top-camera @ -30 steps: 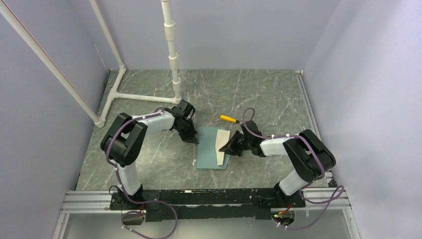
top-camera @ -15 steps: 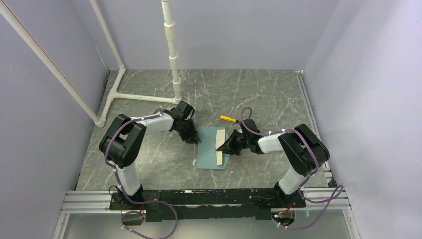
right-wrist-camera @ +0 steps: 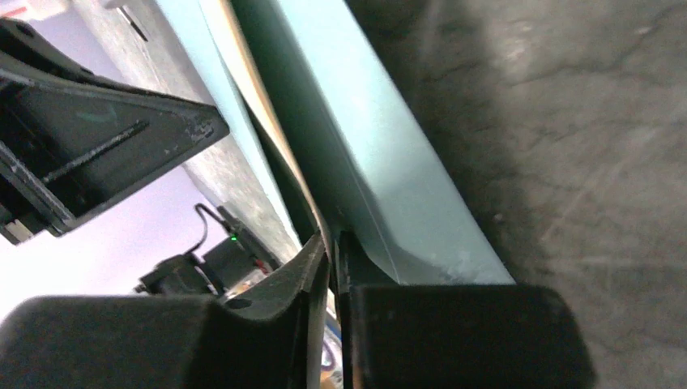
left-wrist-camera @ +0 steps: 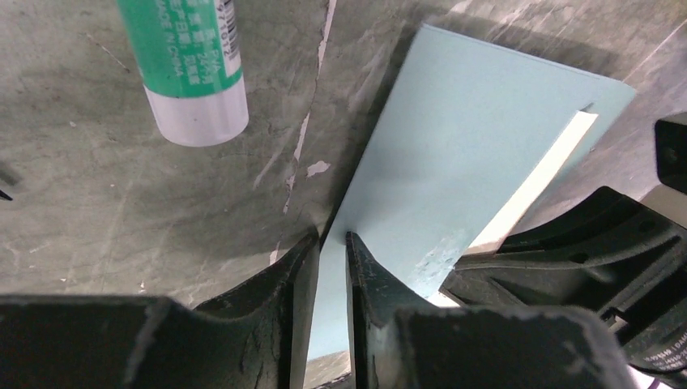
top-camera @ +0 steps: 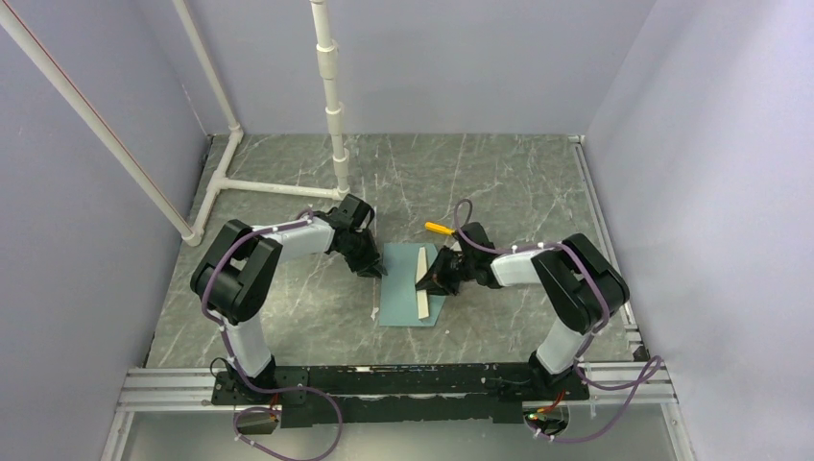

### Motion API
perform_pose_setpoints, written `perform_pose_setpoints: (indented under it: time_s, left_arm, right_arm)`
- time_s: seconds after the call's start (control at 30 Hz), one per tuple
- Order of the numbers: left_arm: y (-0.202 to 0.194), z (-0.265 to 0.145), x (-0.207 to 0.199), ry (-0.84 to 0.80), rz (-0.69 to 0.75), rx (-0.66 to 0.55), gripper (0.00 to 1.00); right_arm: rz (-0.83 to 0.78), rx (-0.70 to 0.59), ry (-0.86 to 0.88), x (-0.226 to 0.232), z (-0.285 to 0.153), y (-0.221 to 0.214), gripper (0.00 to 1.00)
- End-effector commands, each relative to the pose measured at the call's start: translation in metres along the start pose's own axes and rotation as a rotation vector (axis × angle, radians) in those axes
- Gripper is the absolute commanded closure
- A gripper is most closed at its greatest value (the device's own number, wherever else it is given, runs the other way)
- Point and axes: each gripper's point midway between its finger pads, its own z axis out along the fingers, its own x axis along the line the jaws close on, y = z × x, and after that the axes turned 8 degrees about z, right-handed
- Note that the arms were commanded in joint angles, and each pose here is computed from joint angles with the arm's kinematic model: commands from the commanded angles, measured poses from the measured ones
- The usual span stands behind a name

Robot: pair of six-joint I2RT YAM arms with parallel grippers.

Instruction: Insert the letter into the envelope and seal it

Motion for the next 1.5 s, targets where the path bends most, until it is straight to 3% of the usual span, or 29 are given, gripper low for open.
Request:
perform_pose_setpoints:
  time_s: [0.0,0.07,0.2,0.27,0.4,0.57,0.7,0.87,1.2,1.47]
  left_arm:
    - [-0.035,0.021,0.067,0.248,0.008,0.091,0.73]
    - [-0.035,0.021,0.068,0.247,0.003,0.092,0.73]
    - [-0.036,0.022,0.068,0.249,-0.003,0.097,0.75]
    - [-0.036,0.023,0.067,0.247,-0.003,0.098,0.75]
    - [-0.035,0.023,0.063,0.228,-0.005,0.098,0.75]
    - [-0.038,0.024,0.063,0.22,-0.008,0.112,0.75]
    - [-0.041,0.026,0.05,0.134,-0.003,0.123,0.78]
    - [-0.046,0.027,0.032,0.01,0.003,0.124,0.81]
    - [-0.05,0.029,0.041,0.053,-0.025,0.135,0.83]
    - [-0.043,0.026,0.046,0.1,-0.013,0.116,0.83]
  right_arm:
    - [-0.044,-0.119,-0.183,-0.037,-0.011,0.011,0.77]
    - [-0.054,-0.146,-0.216,-0.04,-0.018,0.013,0.66]
    - [-0.084,-0.213,-0.245,-0.039,-0.031,0.02,0.62]
    - [-0.102,-0.24,-0.256,-0.037,-0.036,0.024,0.64]
    - [-0.126,-0.24,-0.26,-0.037,-0.037,0.025,0.8]
    - [-0.136,-0.235,-0.269,-0.037,-0.033,0.028,0.86]
    - [-0.13,-0.228,-0.263,-0.036,-0.028,0.029,0.99]
    - [-0.109,-0.213,-0.229,-0.034,-0.019,0.026,1.0]
    - [-0.098,-0.198,-0.19,-0.026,-0.006,0.02,1.0]
    - [-0.155,-0.292,-0.257,-0.023,-0.037,0.027,0.64]
